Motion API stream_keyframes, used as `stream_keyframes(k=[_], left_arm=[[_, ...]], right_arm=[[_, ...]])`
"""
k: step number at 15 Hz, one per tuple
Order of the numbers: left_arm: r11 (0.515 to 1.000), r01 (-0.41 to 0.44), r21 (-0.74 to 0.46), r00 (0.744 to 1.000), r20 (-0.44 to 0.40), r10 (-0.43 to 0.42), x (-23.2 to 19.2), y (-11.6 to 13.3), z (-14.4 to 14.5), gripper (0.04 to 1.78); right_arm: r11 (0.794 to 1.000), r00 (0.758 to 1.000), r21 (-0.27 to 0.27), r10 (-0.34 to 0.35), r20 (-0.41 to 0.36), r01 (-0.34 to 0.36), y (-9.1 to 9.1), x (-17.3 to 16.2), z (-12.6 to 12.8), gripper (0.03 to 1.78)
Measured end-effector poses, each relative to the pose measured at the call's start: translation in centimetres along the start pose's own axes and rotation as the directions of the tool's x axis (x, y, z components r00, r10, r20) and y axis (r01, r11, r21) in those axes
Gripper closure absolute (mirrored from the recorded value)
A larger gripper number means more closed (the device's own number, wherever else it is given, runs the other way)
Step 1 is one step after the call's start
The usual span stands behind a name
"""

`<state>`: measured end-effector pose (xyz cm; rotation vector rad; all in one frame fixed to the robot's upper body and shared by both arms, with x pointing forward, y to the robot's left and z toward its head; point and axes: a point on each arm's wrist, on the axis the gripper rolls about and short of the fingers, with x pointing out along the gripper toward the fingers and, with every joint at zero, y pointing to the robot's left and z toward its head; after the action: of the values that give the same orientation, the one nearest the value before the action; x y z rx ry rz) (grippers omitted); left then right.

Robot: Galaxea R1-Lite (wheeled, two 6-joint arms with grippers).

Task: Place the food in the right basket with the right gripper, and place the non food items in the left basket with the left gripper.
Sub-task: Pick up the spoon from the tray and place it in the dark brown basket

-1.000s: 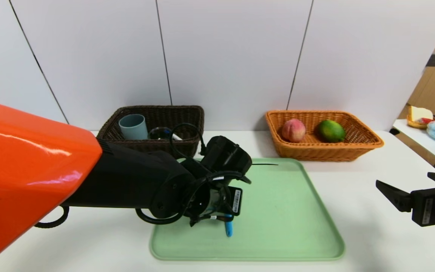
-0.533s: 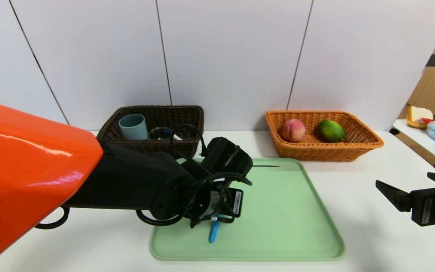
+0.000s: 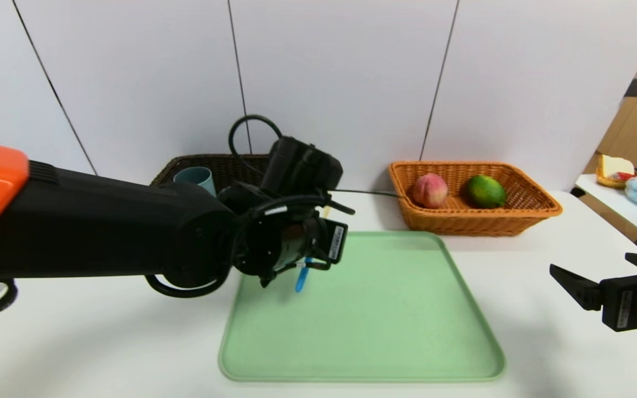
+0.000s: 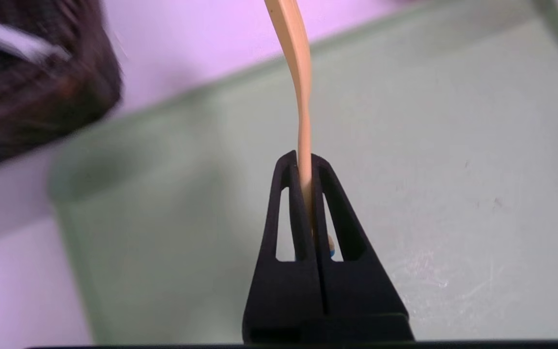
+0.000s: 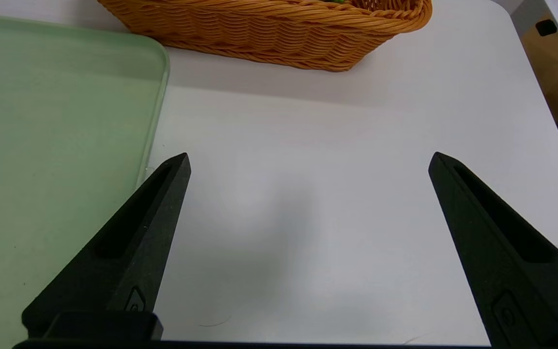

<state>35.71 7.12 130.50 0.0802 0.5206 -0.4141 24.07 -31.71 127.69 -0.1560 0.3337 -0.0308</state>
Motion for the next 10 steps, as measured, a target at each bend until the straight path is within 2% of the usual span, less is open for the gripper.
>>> stream_keyframes(k=[2, 5, 7, 10], left_arm=[[1.000, -0.017, 0.021, 0.996, 0.092, 0.015, -1.9, 1.5, 2.3, 1.77], [0.992, -0.109, 0.063, 0.976, 0.198, 0.094, -3.5, 5.2, 4.9, 1.77], [0.980, -0.185, 0.071, 0.941, 0.300, 0.156, -3.7, 7.8, 6.5, 1.77], [0.959, -0.280, 0.031, 0.864, 0.444, 0.238, -2.3, 11.1, 8.0, 1.77]], right_arm=[[1.000, 1.000, -0.001, 0.001, -0.002, -0.001, 0.0, 0.0, 0.0, 0.11], [1.000, 1.000, -0.005, 0.001, -0.003, -0.001, 0.0, 0.1, 0.0, 0.11], [1.000, 1.000, -0.007, 0.000, -0.004, 0.000, 0.0, 0.1, 0.0, 0.11], [1.000, 1.000, -0.008, 0.000, -0.004, 0.000, 0.0, 0.1, 0.0, 0.11]])
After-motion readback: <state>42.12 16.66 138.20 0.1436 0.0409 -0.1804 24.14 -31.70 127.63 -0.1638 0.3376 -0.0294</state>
